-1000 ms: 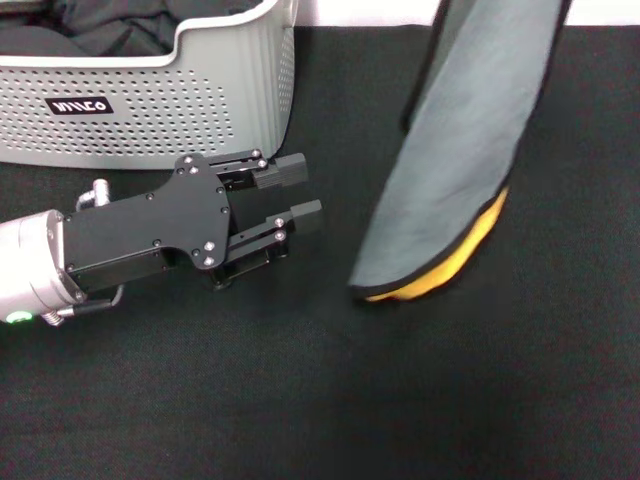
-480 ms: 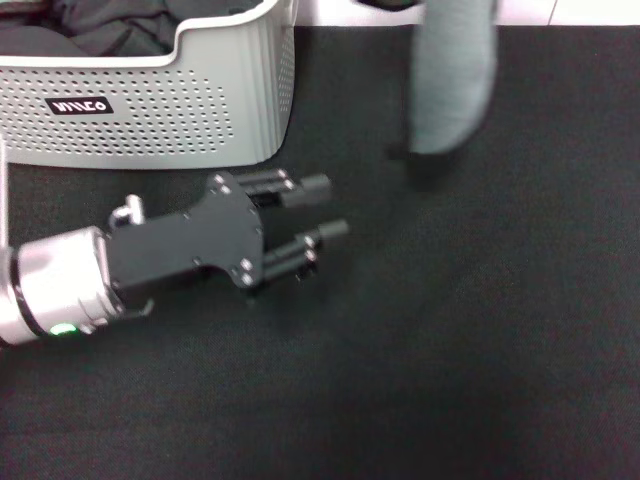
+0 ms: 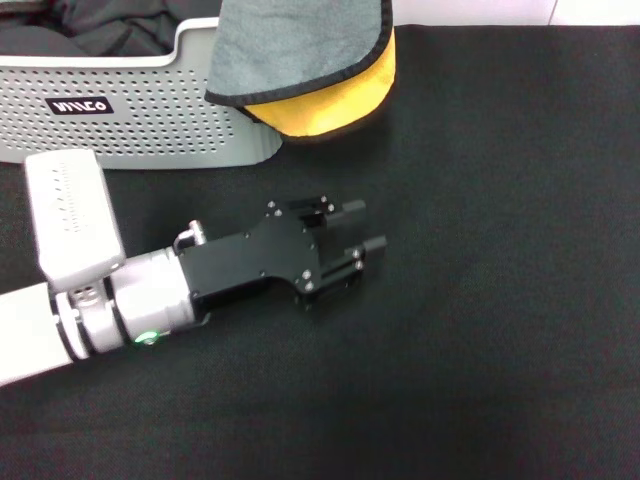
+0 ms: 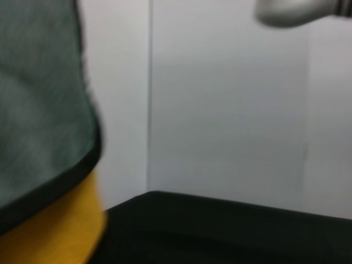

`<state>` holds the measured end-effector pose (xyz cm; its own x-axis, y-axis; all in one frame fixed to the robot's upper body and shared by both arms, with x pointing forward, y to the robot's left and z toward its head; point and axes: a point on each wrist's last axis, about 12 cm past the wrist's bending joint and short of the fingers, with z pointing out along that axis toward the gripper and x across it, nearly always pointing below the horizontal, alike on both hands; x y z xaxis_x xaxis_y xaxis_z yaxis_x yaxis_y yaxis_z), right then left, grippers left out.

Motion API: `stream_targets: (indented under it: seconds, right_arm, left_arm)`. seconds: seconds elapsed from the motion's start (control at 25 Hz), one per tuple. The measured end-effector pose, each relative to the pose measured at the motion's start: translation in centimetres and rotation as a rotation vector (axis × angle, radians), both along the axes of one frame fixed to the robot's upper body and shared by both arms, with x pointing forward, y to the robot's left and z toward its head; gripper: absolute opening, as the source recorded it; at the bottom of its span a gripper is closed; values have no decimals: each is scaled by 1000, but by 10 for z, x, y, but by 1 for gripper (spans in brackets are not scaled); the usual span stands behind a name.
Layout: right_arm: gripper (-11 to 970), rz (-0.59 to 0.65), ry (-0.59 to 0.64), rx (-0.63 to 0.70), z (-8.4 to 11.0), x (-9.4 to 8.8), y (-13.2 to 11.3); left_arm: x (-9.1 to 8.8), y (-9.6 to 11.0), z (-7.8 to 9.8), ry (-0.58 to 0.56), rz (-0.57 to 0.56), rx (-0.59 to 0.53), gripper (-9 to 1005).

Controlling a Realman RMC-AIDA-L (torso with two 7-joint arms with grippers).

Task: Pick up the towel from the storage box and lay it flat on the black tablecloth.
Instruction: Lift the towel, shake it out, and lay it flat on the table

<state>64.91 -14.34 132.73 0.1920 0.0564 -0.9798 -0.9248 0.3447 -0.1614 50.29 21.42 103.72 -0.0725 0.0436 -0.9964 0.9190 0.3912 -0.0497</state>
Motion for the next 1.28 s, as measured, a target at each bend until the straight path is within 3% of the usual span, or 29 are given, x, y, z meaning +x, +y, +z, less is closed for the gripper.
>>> stream_targets:
  seconds: [0.2, 0.48, 0.72, 0.76, 1.0, 1.28]
  right_arm:
    - [5, 35, -3, 27, 1, -4, 6]
    - [5, 56, 10, 55, -11, -10, 2]
    - [4, 86, 6, 68, -15, -14, 2]
    - [4, 87, 4, 69, -15, -15, 1]
    - [4, 84, 8, 69, -19, -14, 0]
    - [5, 52, 33, 76, -31, -13, -11]
  left_arm:
    - [9, -6, -5, -9, 122, -29, 440]
    - [20, -10, -3, 10, 205, -70, 441]
    - [28, -8, -1, 63, 260, -107, 440]
    - [31, -8, 1, 120, 278, -147, 440]
    - [30, -9, 6, 168, 253, -219, 441]
    - [16, -6, 18, 103, 182, -335, 440]
